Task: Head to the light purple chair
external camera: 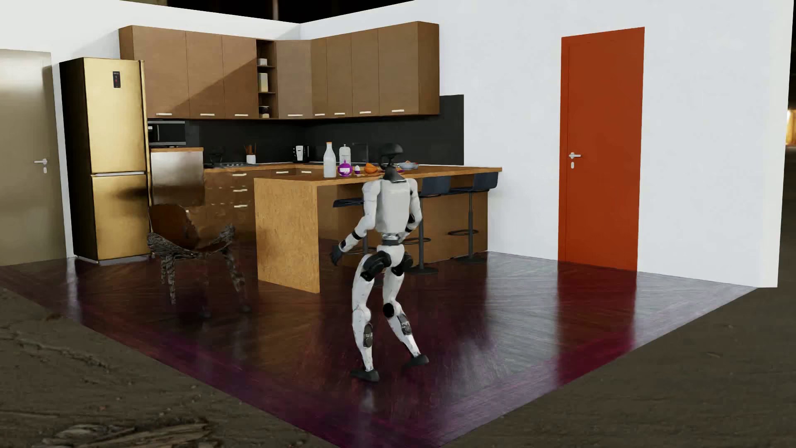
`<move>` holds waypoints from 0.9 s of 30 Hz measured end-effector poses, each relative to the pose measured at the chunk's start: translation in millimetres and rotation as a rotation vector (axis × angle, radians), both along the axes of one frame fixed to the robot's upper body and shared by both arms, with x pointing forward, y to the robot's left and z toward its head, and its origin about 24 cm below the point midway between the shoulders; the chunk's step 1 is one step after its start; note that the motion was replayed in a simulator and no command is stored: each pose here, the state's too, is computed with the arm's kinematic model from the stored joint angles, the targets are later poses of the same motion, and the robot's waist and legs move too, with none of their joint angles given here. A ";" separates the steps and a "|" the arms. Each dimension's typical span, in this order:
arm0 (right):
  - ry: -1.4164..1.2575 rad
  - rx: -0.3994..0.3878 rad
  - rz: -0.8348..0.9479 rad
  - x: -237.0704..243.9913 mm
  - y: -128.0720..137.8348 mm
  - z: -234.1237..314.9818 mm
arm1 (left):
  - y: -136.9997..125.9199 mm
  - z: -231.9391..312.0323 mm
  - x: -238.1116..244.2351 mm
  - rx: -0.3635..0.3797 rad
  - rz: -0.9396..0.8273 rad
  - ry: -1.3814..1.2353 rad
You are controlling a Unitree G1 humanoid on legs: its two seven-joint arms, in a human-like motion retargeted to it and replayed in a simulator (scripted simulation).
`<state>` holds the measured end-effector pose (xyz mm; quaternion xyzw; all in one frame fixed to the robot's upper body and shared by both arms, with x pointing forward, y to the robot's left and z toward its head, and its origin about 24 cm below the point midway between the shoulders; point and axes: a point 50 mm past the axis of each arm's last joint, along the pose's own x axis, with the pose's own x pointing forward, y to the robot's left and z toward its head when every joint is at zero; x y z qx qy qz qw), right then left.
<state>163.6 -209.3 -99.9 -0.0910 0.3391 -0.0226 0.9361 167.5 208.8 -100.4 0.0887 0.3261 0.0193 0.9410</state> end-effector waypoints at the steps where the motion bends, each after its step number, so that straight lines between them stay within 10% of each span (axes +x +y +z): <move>1: 0.077 0.015 0.011 -17.6 3.7 -12.7 | 11.7 -4.9 -11.9 0.014 0.027 0.031; 5: 0.331 0.030 0.033 -55.2 -1.5 -36.1 | -16.0 -11.3 -10.9 -0.023 0.049 0.097; 14: 0.047 0.128 -0.050 -5.6 24.5 -11.1 | 27.0 -12.1 -32.8 0.059 0.183 0.114; 18: 0.318 -0.052 -0.038 -60.6 -10.5 -35.2 | -19.7 -7.9 2.3 -0.051 0.051 0.064; 23: 0.174 0.106 -0.029 -32.5 24.8 -24.6 | 37.8 -7.1 -23.5 0.094 0.062 0.085; 27: 0.249 0.090 -0.071 -44.4 -12.1 -26.8 | -11.1 6.8 19.7 -0.008 0.059 -0.017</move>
